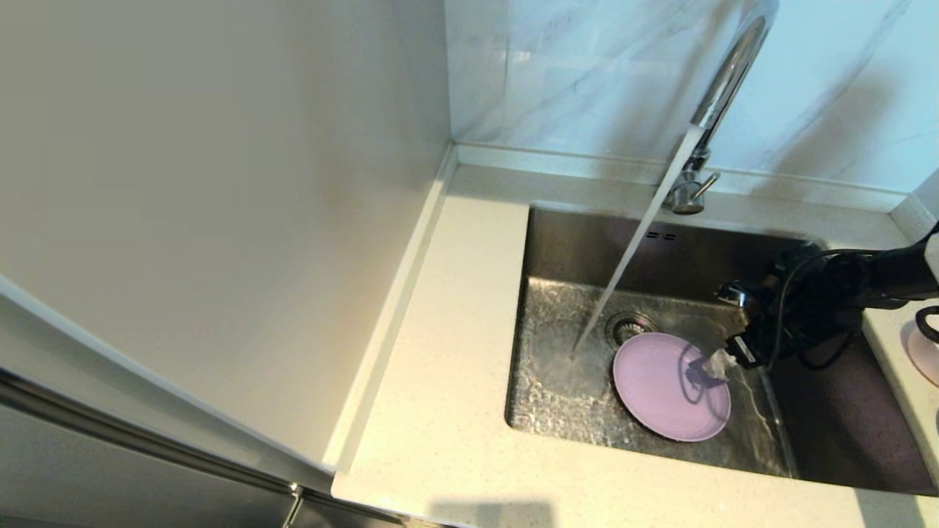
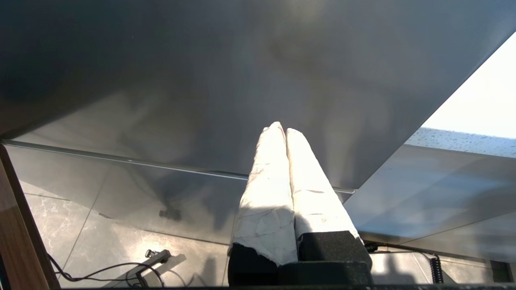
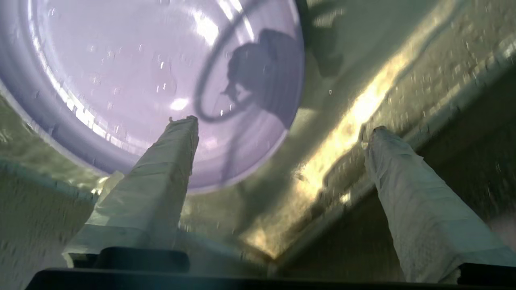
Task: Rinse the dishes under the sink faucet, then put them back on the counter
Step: Rinse the plate
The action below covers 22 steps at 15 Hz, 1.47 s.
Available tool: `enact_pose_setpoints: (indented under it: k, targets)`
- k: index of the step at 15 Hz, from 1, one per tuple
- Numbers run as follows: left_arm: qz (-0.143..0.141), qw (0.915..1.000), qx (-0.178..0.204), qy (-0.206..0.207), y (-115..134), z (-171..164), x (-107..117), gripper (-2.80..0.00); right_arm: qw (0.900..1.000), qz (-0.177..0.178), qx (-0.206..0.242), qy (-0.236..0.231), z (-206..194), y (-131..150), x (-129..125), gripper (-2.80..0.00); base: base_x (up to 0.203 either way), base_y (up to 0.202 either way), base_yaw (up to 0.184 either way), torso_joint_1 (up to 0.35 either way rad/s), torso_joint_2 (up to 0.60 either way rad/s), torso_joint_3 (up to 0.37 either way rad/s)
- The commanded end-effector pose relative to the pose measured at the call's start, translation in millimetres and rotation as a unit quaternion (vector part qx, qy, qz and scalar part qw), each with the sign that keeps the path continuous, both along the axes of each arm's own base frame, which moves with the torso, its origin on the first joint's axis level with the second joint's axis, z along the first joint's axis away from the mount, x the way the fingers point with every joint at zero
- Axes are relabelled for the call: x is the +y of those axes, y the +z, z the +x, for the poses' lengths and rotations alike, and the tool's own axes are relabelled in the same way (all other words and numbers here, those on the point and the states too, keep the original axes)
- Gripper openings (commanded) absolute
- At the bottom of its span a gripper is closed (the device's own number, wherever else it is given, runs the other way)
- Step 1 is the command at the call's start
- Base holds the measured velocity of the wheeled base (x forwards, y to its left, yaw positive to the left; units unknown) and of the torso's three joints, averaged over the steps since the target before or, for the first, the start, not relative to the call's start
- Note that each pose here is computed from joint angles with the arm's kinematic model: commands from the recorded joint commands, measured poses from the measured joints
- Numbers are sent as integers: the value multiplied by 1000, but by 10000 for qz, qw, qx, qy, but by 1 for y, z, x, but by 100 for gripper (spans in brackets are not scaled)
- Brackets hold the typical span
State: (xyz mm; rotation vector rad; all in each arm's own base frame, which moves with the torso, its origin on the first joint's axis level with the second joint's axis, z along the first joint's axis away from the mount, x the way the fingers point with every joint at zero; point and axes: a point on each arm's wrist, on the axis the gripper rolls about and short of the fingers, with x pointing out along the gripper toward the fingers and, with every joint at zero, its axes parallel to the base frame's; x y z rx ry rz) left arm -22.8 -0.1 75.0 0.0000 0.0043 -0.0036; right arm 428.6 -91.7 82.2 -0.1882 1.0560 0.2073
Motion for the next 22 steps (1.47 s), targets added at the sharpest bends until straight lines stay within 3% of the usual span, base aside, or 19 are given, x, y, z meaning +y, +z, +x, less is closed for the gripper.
enact_pose_setpoints:
  k: [1, 13, 22]
  targets:
    - [0, 10000, 2, -2, 0, 0, 0, -280, 10000, 10, 80, 56, 8, -13, 3, 0, 0, 0, 0, 0, 0, 0]
    - [0, 10000, 2, 3, 0, 0, 0, -280, 9997, -40, 204, 83, 27, -44, 5, 0, 0, 0, 0, 0, 0, 0]
    - [0, 10000, 2, -5, 0, 0, 0, -280, 9997, -166, 108, 122, 37, -45, 12, 0, 0, 0, 0, 0, 0, 0]
